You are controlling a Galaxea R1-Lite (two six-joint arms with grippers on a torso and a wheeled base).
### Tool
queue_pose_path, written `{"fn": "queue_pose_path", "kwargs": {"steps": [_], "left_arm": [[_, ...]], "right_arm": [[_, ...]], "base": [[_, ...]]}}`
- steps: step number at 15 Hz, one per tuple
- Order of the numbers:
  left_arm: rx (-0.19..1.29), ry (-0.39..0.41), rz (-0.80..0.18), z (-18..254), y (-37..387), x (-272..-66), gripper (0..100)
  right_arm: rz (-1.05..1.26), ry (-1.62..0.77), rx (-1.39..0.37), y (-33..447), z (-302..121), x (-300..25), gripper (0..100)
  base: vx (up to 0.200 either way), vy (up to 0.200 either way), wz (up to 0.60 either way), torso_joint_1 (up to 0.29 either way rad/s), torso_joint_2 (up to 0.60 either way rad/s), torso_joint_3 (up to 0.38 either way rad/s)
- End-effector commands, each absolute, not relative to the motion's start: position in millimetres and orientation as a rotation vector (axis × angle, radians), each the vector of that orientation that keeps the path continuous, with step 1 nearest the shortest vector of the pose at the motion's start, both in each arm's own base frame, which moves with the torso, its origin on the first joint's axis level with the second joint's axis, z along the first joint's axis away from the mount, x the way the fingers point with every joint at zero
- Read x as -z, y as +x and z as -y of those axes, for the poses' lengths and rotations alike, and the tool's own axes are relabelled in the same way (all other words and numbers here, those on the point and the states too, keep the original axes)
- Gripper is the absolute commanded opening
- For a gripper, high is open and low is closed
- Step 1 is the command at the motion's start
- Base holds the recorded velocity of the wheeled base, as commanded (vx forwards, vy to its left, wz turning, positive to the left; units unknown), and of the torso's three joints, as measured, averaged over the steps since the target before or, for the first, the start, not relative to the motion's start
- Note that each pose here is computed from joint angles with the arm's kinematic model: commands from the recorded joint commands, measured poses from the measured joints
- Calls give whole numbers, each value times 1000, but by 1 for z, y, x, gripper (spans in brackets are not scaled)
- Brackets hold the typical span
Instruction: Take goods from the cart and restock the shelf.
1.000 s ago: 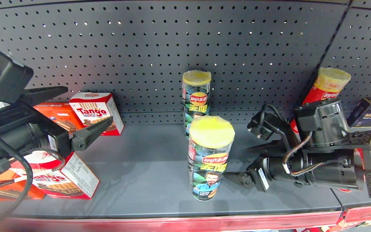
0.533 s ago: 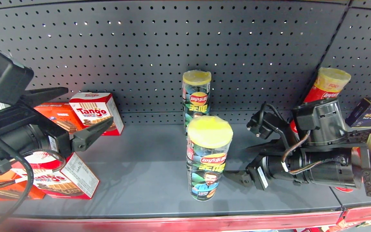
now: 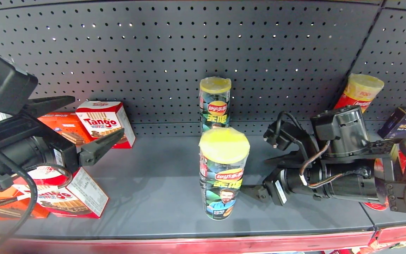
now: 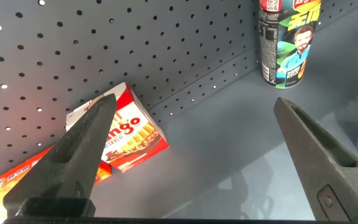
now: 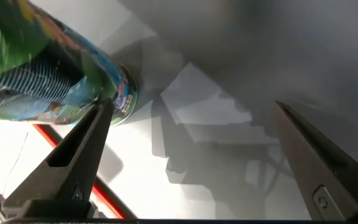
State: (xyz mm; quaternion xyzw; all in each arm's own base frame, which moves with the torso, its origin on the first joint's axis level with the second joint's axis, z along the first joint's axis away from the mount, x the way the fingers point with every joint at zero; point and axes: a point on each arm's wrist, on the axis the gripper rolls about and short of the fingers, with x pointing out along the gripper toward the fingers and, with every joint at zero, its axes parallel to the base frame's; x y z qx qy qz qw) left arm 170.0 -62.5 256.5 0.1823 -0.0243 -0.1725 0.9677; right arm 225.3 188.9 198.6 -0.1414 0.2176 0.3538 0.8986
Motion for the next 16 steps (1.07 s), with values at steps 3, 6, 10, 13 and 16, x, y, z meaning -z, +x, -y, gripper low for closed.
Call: {"fn": "queue_pose_path", "kwargs": {"steps": [3,6,10,13,16], "left_arm": [[349,369,50,63,170,-257,100],[351,371,39,62,168,-253,100],[345,368,44,60,164,-253,100],[332,360,80,53,145,-255,100],[315,352,128,42,117,-253,100]], "right_arm": [[-453,-299,-752,221,-193,-197,100],[-451,-297,-746,220,-190,-198,100],[-340,-250,-685,214,-168,-227,100],[-181,-184,-576,193,-127,-269,100],[-73,-144,-495,154,-84,-285,100]], "base": [[0,0,0,0,0,0],[0,0,0,0,0,0],[0,0,0,0,0,0],[0,0,0,0,0,0],[0,0,0,0,0,0]]}}
